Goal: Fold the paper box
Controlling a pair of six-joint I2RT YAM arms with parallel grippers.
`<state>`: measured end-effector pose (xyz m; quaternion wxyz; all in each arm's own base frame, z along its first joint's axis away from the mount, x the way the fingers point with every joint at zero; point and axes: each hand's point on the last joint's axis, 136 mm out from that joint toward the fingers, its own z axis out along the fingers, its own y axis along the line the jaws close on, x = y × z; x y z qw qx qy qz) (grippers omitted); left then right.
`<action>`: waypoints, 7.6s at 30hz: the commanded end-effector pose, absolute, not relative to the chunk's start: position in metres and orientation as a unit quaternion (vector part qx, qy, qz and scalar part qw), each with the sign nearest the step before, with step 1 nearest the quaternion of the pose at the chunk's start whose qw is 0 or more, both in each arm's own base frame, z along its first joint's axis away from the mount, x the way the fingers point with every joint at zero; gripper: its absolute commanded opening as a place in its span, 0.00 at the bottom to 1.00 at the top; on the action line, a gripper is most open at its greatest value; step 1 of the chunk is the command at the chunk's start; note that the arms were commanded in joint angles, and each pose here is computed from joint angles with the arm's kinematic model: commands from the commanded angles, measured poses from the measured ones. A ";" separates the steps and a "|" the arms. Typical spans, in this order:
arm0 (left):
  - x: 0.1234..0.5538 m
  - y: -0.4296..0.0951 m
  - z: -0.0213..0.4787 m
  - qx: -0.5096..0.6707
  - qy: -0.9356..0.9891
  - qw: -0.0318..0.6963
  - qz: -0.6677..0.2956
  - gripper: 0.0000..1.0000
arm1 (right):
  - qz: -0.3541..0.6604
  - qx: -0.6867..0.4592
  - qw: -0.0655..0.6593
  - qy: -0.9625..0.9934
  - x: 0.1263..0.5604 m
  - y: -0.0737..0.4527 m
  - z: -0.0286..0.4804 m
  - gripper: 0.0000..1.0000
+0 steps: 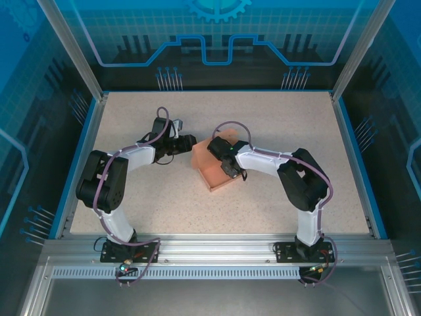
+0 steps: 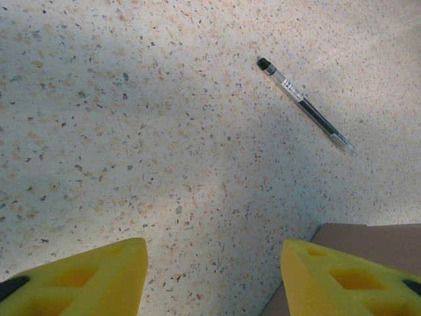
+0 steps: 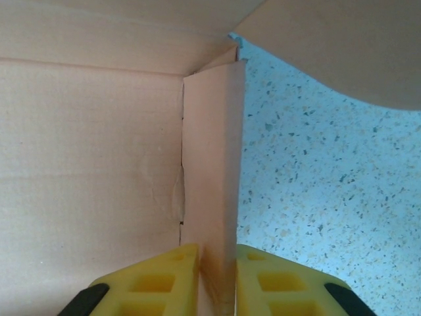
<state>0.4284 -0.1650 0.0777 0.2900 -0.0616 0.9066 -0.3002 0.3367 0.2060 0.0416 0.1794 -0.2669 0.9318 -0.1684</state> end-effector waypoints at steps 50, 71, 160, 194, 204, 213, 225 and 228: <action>0.410 -0.106 0.118 -0.131 0.865 0.414 -0.252 0.63 | 0.297 -0.146 0.180 0.926 0.319 0.254 0.066 0.55; 0.379 -0.079 0.157 -0.162 0.829 0.473 -0.250 0.74 | 0.186 -0.192 0.314 0.911 0.333 0.208 0.137 0.58; 0.348 -0.084 0.194 -0.139 0.827 0.457 -0.298 0.89 | -0.009 -0.204 0.266 0.942 0.461 0.150 0.143 0.13; 0.261 -0.163 0.183 0.023 0.825 0.343 -0.449 0.79 | 0.093 -0.543 0.356 0.755 0.305 0.283 0.177 0.13; 0.269 -0.145 0.175 -0.002 0.849 0.358 -0.389 0.79 | 0.067 -0.608 0.299 0.732 0.312 0.300 0.137 0.13; 0.270 -0.135 0.178 -0.013 0.851 0.381 -0.362 0.79 | 0.046 -0.640 0.238 0.730 0.318 0.318 0.098 0.14; 0.271 -0.129 0.182 -0.017 0.849 0.397 -0.350 0.80 | 0.052 -0.639 0.196 0.742 0.311 0.320 0.063 0.14; 0.271 -0.130 0.182 -0.019 0.848 0.397 -0.351 0.80 | 0.049 -0.637 0.188 0.746 0.311 0.319 0.055 0.14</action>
